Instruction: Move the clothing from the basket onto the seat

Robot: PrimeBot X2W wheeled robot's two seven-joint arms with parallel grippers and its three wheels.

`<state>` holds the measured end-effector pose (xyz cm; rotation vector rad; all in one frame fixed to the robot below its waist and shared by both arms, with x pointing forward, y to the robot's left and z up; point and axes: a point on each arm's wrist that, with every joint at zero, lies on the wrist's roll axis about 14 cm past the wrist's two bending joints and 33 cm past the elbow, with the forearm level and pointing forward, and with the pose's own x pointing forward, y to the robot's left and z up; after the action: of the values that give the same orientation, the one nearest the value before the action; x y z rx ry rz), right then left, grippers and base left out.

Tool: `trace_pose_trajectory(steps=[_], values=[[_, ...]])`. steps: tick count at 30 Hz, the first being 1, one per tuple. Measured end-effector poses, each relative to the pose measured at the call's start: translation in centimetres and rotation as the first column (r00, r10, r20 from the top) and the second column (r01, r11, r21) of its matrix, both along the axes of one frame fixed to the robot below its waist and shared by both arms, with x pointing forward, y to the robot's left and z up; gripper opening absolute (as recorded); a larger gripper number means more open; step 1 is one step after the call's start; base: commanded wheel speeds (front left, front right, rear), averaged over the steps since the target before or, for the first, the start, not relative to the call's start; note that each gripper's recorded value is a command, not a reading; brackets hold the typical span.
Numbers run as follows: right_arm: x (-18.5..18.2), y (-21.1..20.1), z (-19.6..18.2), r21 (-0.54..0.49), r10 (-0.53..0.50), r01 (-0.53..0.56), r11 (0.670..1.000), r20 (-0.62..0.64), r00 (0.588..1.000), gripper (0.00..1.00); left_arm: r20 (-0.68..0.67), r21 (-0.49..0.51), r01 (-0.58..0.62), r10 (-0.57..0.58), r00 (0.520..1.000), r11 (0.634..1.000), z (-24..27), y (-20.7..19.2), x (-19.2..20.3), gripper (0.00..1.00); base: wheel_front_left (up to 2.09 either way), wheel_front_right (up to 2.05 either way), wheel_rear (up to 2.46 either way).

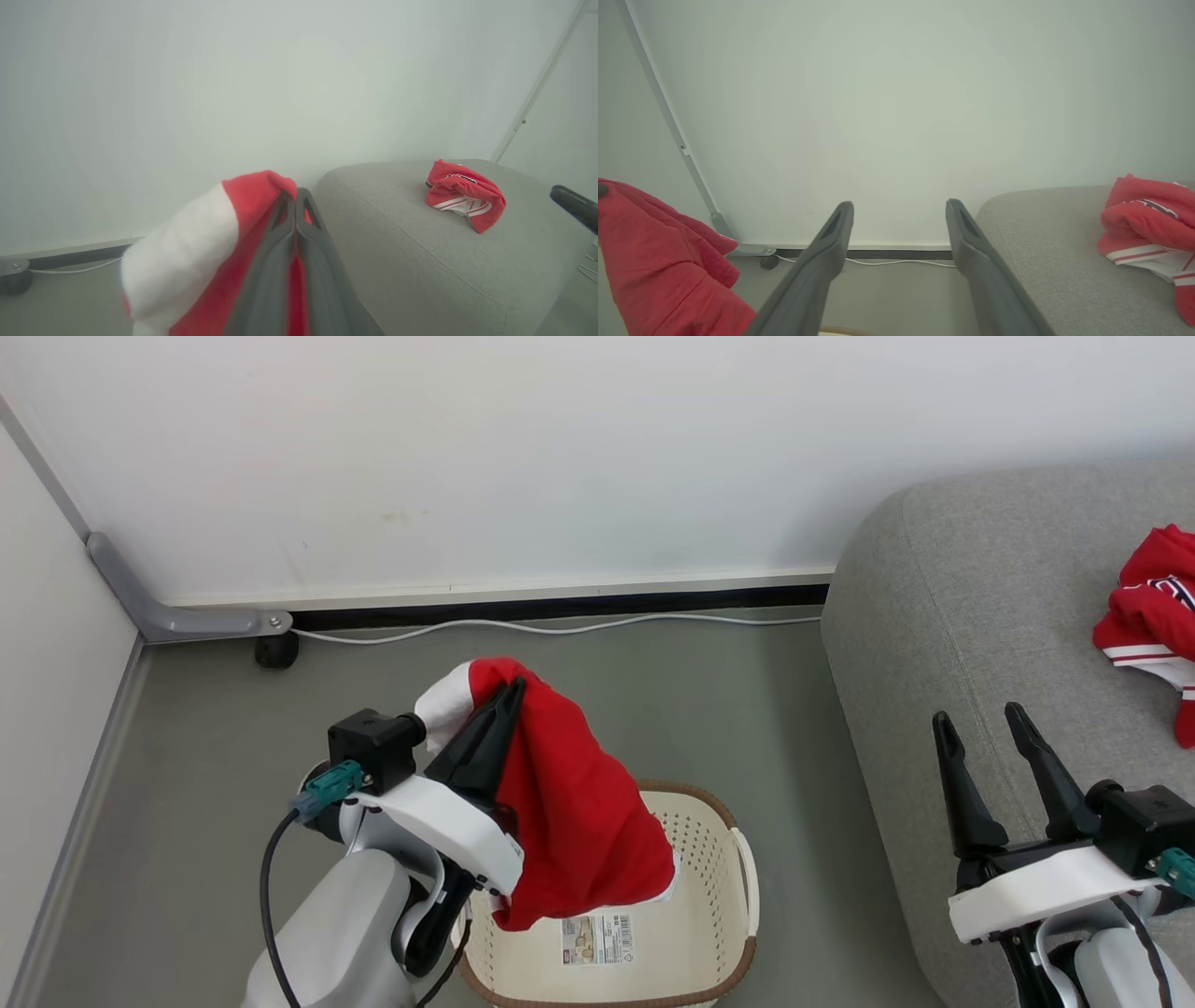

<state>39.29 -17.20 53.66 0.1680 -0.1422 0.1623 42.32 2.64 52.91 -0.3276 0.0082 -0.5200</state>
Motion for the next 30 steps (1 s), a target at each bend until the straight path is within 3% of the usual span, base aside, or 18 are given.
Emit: trace_pose_trajectory(steps=[15, 30], values=[[-0.1, 0.3, -0.6, 0.005, 0.004, -0.003, 1.000, -0.017, 1.000, 1.00, 0.279, 0.037, 0.024, -0.033, 0.960, 0.999, 10.3, 0.6, 1.7, 0.00, 0.00, 0.00, 0.00], [-0.4, 1.9, -0.9, -0.002, 0.054, -0.054, 0.999, -0.028, 0.998, 1.00, 0.369, 0.030, 0.054, -0.062, 0.927, 0.998, 14.5, -0.7, 1.5, 0.00, 0.00, 0.00, 0.00]])
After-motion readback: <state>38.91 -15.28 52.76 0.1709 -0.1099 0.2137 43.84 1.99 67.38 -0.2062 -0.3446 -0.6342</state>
